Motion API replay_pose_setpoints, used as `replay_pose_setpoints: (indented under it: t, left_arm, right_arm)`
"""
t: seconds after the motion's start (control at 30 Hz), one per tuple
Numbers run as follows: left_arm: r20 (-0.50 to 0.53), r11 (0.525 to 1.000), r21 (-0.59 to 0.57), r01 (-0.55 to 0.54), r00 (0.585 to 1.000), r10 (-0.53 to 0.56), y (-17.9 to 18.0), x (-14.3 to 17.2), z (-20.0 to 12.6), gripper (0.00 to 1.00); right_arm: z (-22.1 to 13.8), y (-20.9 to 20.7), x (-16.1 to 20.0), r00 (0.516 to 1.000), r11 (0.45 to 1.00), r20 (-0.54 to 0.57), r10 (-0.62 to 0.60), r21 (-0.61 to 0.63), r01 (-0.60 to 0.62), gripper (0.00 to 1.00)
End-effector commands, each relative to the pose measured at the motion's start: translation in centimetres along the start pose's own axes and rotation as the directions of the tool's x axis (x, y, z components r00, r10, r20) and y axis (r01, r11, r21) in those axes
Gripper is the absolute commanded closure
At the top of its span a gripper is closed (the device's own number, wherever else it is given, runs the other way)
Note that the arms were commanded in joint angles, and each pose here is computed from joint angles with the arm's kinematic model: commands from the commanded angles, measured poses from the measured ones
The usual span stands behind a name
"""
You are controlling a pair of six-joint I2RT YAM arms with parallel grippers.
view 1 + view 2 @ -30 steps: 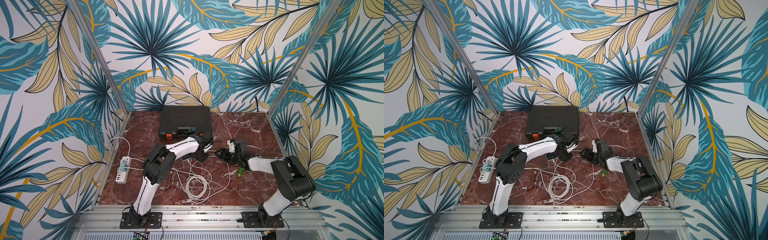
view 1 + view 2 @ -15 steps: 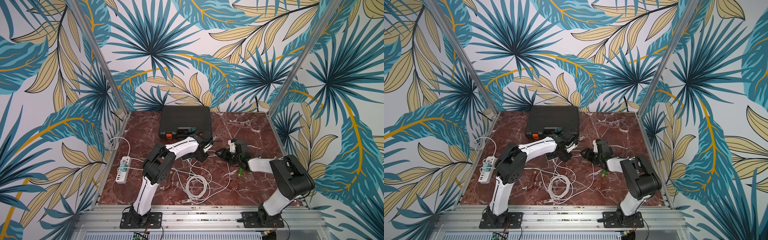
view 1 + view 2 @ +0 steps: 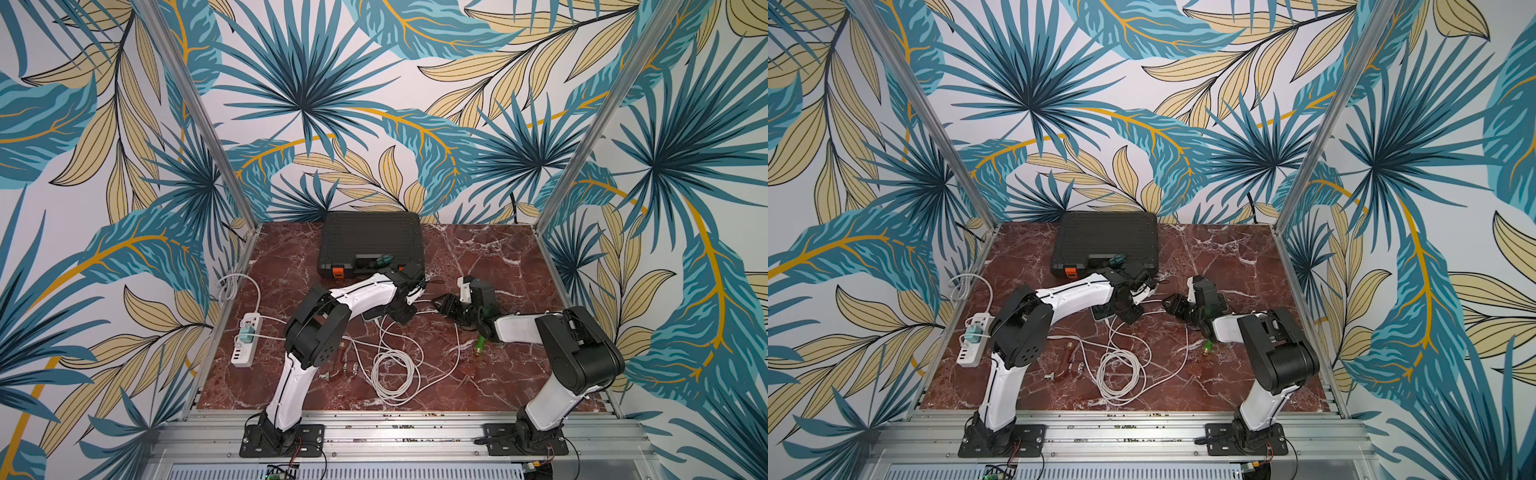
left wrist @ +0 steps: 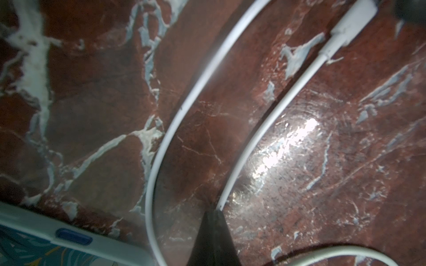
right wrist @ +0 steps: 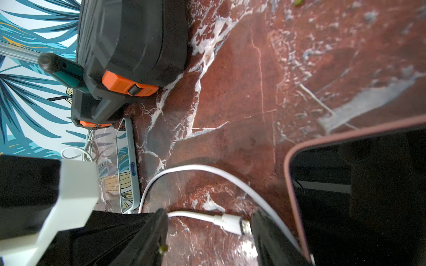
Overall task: Plug the charging cable into the phone
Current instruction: Pick up the charging cable from the center of the board.
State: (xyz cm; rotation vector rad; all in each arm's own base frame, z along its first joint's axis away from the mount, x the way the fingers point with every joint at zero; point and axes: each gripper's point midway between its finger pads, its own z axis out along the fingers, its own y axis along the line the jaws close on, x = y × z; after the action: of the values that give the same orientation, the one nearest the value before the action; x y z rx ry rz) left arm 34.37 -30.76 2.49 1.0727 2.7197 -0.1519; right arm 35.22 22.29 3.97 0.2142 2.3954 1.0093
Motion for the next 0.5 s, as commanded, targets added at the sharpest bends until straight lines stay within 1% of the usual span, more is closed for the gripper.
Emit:
replay_pose_setpoints:
  t: [0.0,0.23,0.47]
  left_arm:
    - [-0.042,1.000,0.018,0.010,0.999,-0.009,-0.1,1.4,2.3,1.00]
    - [-0.040,1.000,0.023,0.009,0.999,-0.008,-0.2,1.3,2.3,1.00]
    - [-0.039,1.000,0.028,0.011,0.999,-0.010,-0.3,1.3,2.5,1.00]
  right_arm:
    - [0.5,-3.1,2.9,0.995,0.996,-0.093,0.046,0.083,-0.039,0.40]
    - [-0.5,-2.3,3.7,0.993,0.998,-0.104,0.057,0.033,-0.054,0.41]
    - [-1.4,0.9,2.9,0.995,0.993,-0.094,0.042,-0.105,-0.052,0.44]
